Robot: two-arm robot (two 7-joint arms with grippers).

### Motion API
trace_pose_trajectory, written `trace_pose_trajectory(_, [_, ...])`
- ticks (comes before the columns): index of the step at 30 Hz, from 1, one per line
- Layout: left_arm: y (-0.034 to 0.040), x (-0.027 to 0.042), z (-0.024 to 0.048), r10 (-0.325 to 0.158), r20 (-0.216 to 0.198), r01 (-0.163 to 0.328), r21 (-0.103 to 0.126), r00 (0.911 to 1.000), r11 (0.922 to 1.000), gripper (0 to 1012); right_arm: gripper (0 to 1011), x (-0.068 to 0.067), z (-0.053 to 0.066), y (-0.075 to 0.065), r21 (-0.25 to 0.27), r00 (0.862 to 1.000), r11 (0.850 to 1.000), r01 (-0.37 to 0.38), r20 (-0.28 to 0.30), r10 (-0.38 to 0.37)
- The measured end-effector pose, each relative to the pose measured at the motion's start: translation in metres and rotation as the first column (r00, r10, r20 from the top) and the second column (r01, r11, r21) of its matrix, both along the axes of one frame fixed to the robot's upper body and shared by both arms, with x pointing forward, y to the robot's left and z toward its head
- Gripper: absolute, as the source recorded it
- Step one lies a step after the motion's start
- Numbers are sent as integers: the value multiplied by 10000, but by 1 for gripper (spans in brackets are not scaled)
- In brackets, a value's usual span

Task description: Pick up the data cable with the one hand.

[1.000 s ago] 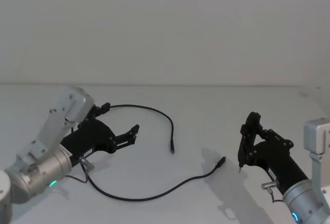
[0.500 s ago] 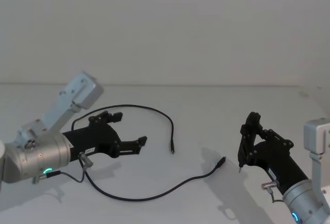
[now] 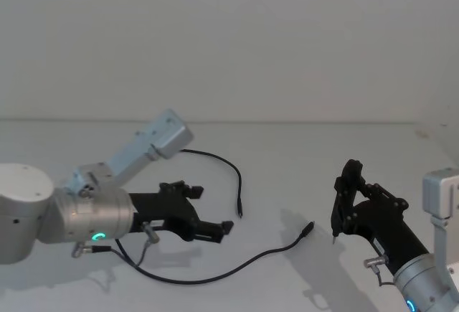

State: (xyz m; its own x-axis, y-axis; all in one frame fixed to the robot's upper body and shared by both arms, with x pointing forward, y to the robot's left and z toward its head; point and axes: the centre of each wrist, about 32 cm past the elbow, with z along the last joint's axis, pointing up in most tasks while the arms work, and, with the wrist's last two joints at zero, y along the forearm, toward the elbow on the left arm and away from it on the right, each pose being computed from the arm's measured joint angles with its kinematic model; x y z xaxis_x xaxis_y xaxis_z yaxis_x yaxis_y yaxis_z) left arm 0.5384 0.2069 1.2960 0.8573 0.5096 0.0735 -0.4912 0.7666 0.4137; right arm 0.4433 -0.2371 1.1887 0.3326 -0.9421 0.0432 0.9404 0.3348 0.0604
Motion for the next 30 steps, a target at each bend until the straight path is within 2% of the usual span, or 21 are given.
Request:
trace_pose_trajectory(2, [-86,31,-2,-173,-210,176,176,9996,9997,1001,279,0,0,0,-1,10000,10000,0,0,0])
trace_pose_trajectory(3, [-86,31,-2,-173,-210,176,176,9996,9997,1001,279,0,0,0,0,10000,10000,-1,0,1])
trace_pose_trajectory(6, [-181,61,-18,-300,-430,315,348,9986,9989,1001,279,0,0,0,-1,10000,10000,-1,0,1])
trace_pose_trajectory(7, [-181,61,-18,-300,-430,315,348,9986,9989,1001,279,0,0,0,0,10000,10000,0,0,0])
trace_pose_trajectory(10, [-281,90,-38,-398,-600,426,465,9974,9980,1001,279,0,0,0,0,10000,10000,-1,0,1])
trace_pose_trajectory(11, [-281,90,-38,-398,-600,426,465,9974,9980,1001,279,0,0,0,0,10000,10000,0,0,0])
trace_pose_trajectory(13, [-356,113,-59,-435,-717,475,546,9965,9974,1001,279,0,0,0,-1,10000,10000,-1,0,1])
trace_pose_trajectory(25, [-628,191,-151,-522,-939,611,950,9942,9936,1001,279,0,0,0,0,10000,10000,0,0,0])
trace_pose_trajectory(30, [-709,212,-179,-590,-967,698,1118,9936,9913,1001,279,0,0,0,0,10000,10000,-1,1,1])
